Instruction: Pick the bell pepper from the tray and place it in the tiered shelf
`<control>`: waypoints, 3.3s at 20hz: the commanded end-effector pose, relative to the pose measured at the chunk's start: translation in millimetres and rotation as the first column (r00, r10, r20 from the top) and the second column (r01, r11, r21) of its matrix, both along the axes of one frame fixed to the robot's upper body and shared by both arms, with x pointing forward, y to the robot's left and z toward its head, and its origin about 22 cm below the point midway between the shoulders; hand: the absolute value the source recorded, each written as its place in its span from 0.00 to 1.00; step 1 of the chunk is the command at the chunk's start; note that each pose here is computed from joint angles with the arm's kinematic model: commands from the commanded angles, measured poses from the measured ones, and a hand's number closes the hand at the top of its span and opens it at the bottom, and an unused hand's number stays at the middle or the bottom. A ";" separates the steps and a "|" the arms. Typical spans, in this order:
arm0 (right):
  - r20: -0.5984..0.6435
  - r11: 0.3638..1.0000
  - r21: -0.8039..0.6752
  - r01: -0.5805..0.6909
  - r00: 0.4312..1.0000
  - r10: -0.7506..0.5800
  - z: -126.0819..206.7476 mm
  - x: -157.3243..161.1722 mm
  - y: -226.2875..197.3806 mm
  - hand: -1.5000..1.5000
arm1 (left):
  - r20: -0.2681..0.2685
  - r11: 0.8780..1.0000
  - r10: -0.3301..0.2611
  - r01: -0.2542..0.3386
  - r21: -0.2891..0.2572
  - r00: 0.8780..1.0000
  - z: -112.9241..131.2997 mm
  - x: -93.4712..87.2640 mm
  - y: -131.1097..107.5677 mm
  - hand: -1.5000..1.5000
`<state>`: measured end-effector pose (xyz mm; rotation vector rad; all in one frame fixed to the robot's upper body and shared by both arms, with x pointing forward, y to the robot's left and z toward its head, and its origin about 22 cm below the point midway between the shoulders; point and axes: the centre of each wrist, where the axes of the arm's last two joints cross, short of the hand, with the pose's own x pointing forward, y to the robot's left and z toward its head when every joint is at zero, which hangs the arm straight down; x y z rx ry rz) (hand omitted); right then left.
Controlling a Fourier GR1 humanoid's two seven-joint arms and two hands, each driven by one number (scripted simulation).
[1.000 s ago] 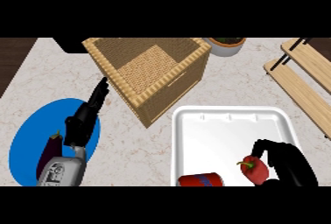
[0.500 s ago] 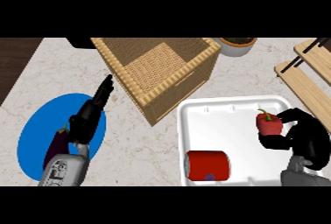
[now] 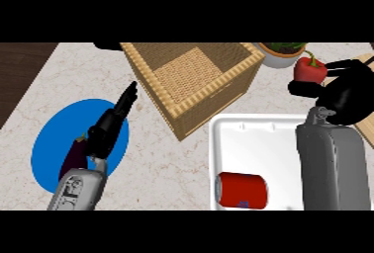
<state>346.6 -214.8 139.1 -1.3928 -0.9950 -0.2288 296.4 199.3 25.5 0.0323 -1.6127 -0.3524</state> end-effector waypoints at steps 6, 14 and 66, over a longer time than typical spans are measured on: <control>0.075 0.944 -0.112 0.311 0.950 -0.304 79.7 51.9 59.1 1.00 | -0.013 1.000 0.018 -0.018 -0.010 1.000 -4.5 3.5 -6.9 0.50; 0.105 0.852 -0.251 0.459 0.888 -0.447 125.3 71.5 79.6 1.00 | -0.019 0.998 0.058 -0.058 -0.002 0.998 -13.8 -13.0 13.6 0.50; 0.384 0.743 -0.371 0.557 0.820 -0.424 95.8 85.6 -147.2 1.00 | -0.032 0.997 0.078 -0.078 -0.006 0.996 -9.1 -12.1 17.6 0.50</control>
